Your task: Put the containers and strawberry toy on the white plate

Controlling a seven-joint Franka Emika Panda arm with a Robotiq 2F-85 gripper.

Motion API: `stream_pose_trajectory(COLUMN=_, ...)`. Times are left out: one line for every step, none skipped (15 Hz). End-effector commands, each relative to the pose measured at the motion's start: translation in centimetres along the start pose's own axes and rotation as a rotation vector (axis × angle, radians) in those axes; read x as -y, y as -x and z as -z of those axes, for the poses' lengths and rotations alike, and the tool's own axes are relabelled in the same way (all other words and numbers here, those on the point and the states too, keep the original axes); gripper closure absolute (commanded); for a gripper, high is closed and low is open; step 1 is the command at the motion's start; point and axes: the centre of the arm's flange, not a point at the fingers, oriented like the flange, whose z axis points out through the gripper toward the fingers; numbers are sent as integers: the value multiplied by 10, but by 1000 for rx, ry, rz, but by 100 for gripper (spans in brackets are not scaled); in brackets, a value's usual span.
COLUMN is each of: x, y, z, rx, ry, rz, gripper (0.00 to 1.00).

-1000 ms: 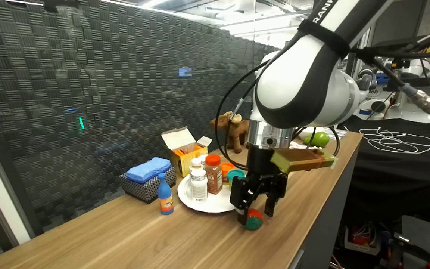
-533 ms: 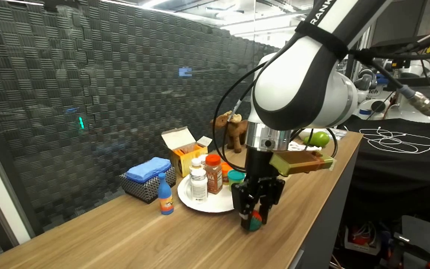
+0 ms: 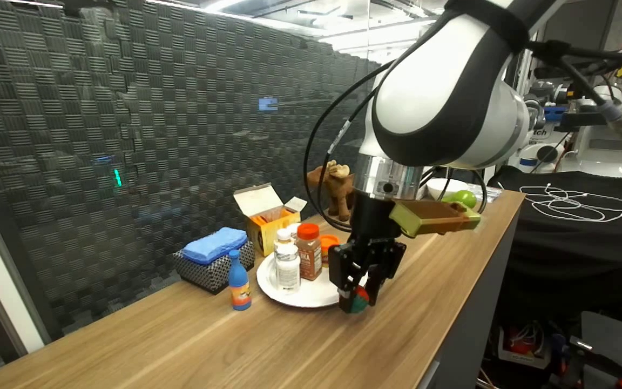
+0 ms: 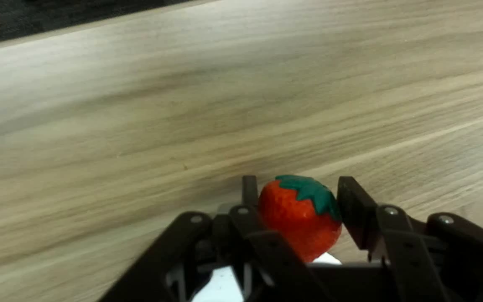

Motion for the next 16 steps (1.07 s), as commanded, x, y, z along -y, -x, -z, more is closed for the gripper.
stream_pose_trajectory(x=1, y=-9, z=-2, rx=-78, ry=6, rz=55, gripper=74)
stream_pose_trajectory(x=-1, y=-15, z=-7, rx=-92, ry=21, rz=60, gripper=74)
stream_pose_trajectory(x=-2, y=-18, z=-10, rx=-105, ry=28, rz=65, gripper=74)
stream_pose_trajectory(x=-4, y=-23, z=-15, rx=-119, ry=41, rz=65, gripper=74)
stream_pose_trajectory(x=-5, y=-27, z=-19, rx=-133, ry=48, rz=68, gripper=74)
stream_pose_trajectory(x=-8, y=-31, z=-22, rx=-149, ry=50, rz=67, gripper=74)
stream_pose_trajectory(x=-9, y=-34, z=-24, rx=-163, ry=54, rz=67, gripper=74)
stream_pose_trajectory(x=-9, y=-35, z=-23, rx=-177, ry=49, rz=66, gripper=74)
stream_pose_trajectory(x=-9, y=-37, z=-21, rx=-190, ry=47, rz=64, gripper=74)
stream_pose_trajectory(x=-9, y=-38, z=-18, rx=-197, ry=40, rz=65, gripper=74)
stream_pose_trajectory(x=-9, y=-39, z=-17, rx=-207, ry=39, rz=65, gripper=74)
stream_pose_trajectory(x=-9, y=-38, z=-15, rx=-212, ry=30, rz=67, gripper=74)
stream_pose_trajectory(x=-9, y=-39, z=-13, rx=-224, ry=30, rz=64, gripper=74)
stream_pose_trajectory(x=-10, y=-39, z=-10, rx=-235, ry=30, rz=61, gripper=74)
stream_pose_trajectory(x=-11, y=-39, z=-9, rx=-242, ry=31, rz=58, gripper=74)
stream_pose_trajectory(x=-12, y=-40, z=-9, rx=-254, ry=38, rz=54, gripper=74)
